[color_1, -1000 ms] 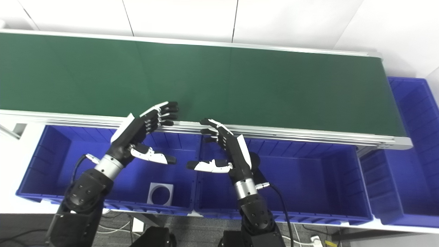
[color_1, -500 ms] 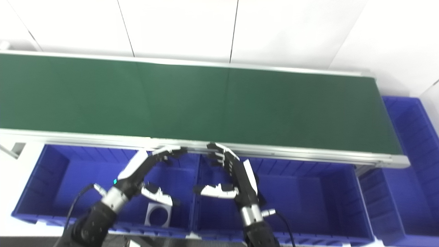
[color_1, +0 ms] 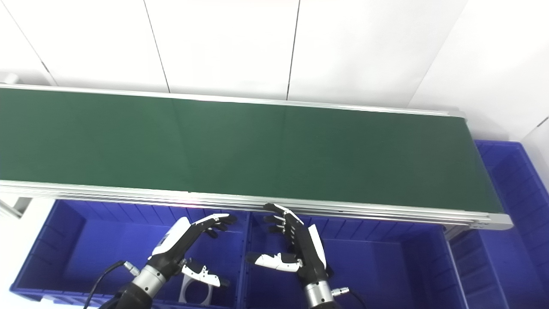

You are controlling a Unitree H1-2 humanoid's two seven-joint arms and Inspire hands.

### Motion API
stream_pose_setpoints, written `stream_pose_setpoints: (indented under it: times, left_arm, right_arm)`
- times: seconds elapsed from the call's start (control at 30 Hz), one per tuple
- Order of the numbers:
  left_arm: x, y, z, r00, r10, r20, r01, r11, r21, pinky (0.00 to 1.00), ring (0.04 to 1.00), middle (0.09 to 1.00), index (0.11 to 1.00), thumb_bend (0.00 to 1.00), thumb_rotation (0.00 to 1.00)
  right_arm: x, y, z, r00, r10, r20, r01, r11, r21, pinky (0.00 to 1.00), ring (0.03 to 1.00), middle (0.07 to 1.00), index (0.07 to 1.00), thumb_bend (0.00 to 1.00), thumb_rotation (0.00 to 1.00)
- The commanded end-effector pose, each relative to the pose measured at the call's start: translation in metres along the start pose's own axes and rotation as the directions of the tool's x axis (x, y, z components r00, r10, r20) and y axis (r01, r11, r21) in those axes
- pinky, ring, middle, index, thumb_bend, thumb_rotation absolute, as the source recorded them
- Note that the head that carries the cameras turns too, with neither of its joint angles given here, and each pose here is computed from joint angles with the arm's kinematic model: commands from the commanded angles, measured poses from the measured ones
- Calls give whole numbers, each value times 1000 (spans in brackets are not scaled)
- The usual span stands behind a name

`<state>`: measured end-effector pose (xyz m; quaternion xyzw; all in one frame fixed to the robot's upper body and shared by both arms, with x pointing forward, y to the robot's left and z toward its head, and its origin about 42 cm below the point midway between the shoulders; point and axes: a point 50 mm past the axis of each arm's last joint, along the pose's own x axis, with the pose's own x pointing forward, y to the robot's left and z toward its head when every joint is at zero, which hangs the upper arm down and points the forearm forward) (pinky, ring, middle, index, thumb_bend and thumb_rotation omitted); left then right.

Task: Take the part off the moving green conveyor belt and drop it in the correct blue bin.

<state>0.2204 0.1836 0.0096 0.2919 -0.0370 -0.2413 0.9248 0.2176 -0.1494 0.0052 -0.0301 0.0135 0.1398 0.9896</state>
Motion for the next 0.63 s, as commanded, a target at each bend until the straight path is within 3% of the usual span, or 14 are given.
stream_pose_setpoints:
  times: [0.0, 0.23, 0.6]
  left_arm:
    - [6, 9, 6, 997, 34, 62, -35, 999, 6, 631, 738, 803, 810, 938, 152]
    - [3, 25, 4, 997, 40, 67, -40, 999, 7, 659, 751, 807, 807, 932, 133]
    - [6, 44, 16, 995, 41, 95, -41, 999, -3, 655, 749, 793, 787, 959, 54]
  right_arm:
    - [8, 2, 16, 995, -4, 103, 4, 1000, 1, 667, 755, 843, 764, 802, 198]
    - [15, 15, 20, 993, -2, 117, 1, 1000, 3, 667, 759, 849, 766, 717, 76]
    - [25, 20, 22, 992, -14, 125, 15, 1000, -12, 628, 742, 843, 758, 703, 42]
